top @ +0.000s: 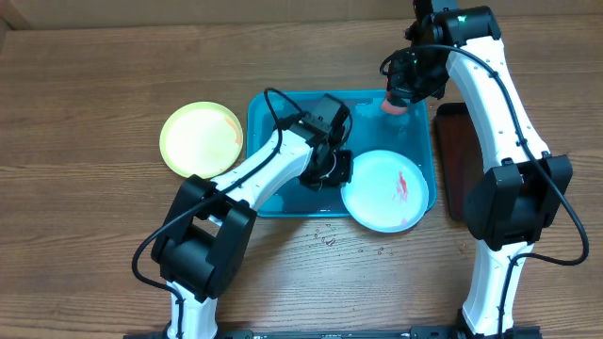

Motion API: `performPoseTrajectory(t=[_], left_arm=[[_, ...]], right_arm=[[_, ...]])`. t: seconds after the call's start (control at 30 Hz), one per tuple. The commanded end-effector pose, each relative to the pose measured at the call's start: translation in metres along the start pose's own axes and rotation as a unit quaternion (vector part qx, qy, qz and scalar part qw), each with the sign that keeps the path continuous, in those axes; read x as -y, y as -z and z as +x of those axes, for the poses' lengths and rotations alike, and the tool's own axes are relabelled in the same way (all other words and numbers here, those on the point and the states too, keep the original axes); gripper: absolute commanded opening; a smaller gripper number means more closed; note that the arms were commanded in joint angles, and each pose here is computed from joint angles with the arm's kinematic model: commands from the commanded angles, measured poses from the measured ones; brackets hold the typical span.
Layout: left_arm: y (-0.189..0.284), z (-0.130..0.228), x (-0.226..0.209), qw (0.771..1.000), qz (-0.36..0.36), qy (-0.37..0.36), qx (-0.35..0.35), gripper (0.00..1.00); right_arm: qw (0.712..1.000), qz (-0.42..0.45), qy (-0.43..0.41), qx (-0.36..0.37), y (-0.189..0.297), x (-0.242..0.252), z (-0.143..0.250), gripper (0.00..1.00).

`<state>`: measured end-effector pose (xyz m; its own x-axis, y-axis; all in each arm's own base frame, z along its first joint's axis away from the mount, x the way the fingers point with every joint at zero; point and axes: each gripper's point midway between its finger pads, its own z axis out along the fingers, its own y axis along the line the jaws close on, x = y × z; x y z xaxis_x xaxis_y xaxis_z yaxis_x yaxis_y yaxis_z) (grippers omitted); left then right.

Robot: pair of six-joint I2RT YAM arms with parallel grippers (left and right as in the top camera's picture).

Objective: Clean dirty plates on tray and stack at the side
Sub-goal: 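Grip the white plate rim with the left gripper and drag it left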

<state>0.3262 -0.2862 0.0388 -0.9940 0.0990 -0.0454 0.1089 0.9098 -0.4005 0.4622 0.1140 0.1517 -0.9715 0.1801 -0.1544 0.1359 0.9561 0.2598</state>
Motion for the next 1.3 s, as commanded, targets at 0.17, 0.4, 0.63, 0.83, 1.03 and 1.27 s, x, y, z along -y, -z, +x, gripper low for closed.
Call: performPoseTrajectory(t=[0.17,0.4,0.63,0.83,1.03,1.27], left_arm=[[0.029,-0.055,-0.035,0.991,-0.098,-0.015,0.093,0.04],[0.051,-0.076,-0.095,0.976,-0.182,-0.005,0.121,0.04],[0.056,-0.082,-0.118,0.972,-0.197,0.012,0.129,0.31],[0.049,-0.072,-0.107,0.981,-0.165,0.002,0.103,0.61],[0.047,-0.055,-0.118,0.98,-0.148,0.106,0.076,0.64],[0.047,-0.064,-0.136,0.973,-0.156,0.133,0.103,0.57]], right_arm=[[1.0,-0.004,0.003,0.015,0.013,-0.002,-0.003,0.04],[1.0,-0.006,0.005,0.01,0.009,-0.004,0.0,0.04],[1.0,-0.006,0.011,0.005,0.006,-0.009,0.004,0.04],[1.0,-0.008,0.019,0.003,0.005,-0.016,0.007,0.04],[0.999,-0.014,0.038,0.007,0.002,-0.033,0.011,0.04],[0.998,-0.024,0.056,0.02,0.0,-0.05,0.01,0.04]])
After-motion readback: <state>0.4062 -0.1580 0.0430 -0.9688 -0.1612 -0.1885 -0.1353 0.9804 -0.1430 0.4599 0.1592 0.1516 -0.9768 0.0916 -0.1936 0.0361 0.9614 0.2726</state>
